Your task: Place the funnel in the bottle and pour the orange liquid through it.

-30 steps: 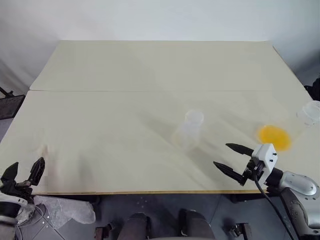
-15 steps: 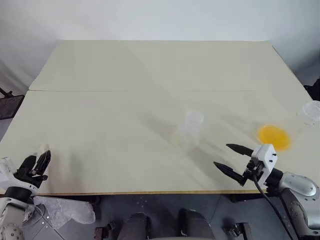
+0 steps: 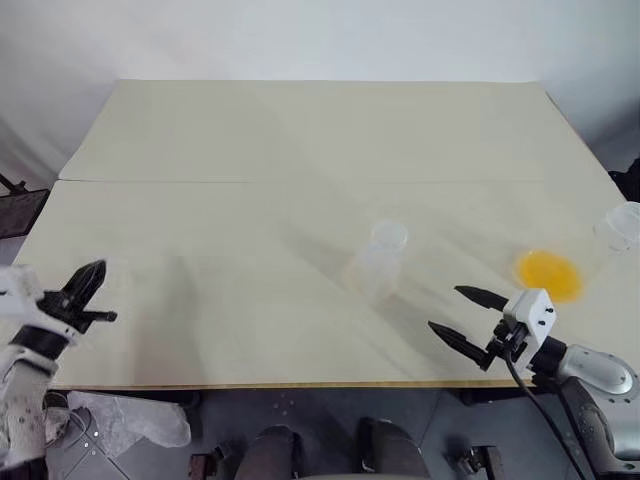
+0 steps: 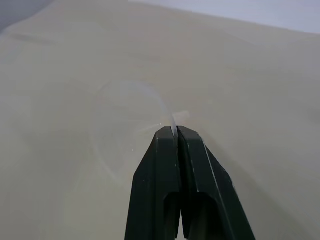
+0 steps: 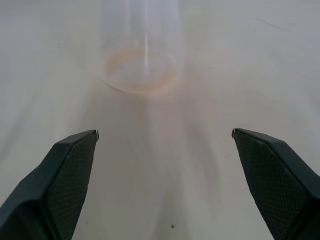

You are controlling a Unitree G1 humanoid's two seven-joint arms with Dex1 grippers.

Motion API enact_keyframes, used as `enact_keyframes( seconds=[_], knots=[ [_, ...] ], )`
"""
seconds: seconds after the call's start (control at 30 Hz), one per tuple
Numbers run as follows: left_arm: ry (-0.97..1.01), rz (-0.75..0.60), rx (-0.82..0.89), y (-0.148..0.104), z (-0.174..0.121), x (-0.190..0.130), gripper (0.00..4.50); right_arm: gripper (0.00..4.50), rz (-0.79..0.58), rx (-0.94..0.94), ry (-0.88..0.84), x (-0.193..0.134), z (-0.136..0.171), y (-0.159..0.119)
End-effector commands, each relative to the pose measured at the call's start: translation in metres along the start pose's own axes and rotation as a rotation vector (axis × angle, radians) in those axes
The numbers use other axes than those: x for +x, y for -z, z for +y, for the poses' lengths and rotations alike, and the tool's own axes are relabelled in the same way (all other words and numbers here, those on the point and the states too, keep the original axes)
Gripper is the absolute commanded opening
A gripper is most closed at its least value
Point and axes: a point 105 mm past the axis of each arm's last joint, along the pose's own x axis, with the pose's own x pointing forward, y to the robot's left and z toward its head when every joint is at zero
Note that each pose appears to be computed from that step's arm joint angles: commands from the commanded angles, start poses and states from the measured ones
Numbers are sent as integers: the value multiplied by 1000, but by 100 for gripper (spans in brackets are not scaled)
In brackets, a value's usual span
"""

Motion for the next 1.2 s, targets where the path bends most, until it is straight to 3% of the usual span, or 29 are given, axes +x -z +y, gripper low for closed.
enact_keyframes(
  seconds=[0.03, 0.3, 0.6, 0.7, 1.2],
  knots=[
    [212, -24, 43, -25, -31, 32, 2, 450, -35, -37, 36, -4, -4, -11],
    [799, -45, 134, -54, -135, 96, 2, 450, -51, -62, 96, -10, -4, -17],
    [1220, -126, 245, -78, -214, 126, 2, 450, -78, -83, 119, -16, 6, -35],
    [1385, -218, 315, -95, -252, 132, 2, 450, -84, -108, 152, -21, 8, -45],
    [1608, -239, 655, -87, -283, 134, 2, 450, -87, -121, 209, -24, 20, -58]
  ],
)
